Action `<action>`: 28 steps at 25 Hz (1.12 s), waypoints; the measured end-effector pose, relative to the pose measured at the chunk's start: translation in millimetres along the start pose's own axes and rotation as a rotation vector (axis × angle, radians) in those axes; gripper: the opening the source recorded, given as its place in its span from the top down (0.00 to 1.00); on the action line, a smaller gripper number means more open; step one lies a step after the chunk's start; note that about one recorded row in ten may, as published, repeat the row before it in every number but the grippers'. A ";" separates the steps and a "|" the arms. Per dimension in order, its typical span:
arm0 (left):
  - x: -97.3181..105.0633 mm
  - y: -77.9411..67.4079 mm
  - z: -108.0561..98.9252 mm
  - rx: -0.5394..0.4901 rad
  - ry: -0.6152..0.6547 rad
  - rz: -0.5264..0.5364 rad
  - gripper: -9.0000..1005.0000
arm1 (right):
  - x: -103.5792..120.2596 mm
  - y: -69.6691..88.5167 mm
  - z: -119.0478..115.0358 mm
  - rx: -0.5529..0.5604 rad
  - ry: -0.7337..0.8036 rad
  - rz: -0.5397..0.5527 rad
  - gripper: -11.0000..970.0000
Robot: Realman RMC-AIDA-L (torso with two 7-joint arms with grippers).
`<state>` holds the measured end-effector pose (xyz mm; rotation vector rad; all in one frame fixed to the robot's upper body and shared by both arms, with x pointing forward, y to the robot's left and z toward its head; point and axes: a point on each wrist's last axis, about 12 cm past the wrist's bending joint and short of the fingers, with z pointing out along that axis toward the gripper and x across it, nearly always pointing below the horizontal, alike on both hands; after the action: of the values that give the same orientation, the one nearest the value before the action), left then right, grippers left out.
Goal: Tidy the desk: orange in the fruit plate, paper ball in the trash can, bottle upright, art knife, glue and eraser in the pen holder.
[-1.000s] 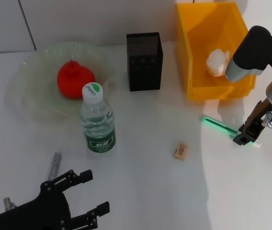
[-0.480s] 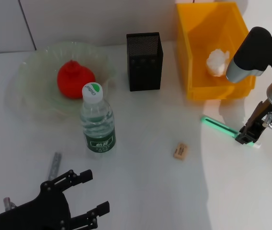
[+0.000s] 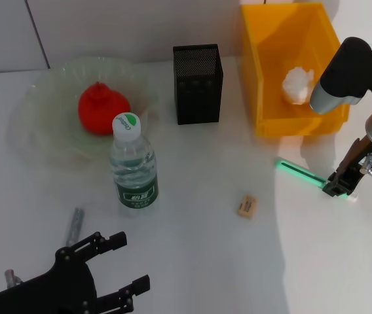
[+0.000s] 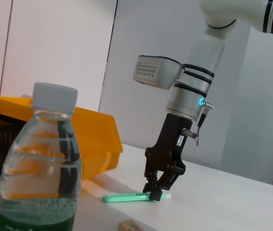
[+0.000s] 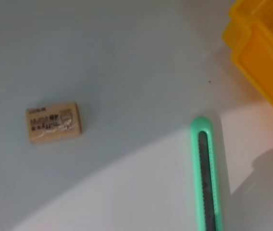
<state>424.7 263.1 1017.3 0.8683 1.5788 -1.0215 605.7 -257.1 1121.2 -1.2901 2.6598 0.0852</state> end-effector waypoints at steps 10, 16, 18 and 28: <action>0.0 0.0 0.0 0.000 0.000 0.000 0.19 | -1.9 4.9 -10.3 -0.046 -0.026 -0.017 0.82; 0.1 -0.1 0.1 0.001 0.001 0.000 0.19 | -9.1 16.4 -38.5 -0.170 -0.144 -0.029 0.82; -0.2 -0.1 0.5 0.002 0.000 0.001 0.19 | -11.2 21.3 -48.6 -0.232 -0.200 -0.030 0.81; -2.1 1.0 4.5 0.011 -0.005 0.019 0.19 | -21.3 29.7 -74.6 -0.416 -0.361 0.077 0.81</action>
<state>427.8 259.3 1018.6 0.8861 1.5594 -1.0194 584.9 -232.0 1197.6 -1.1365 2.4473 0.8370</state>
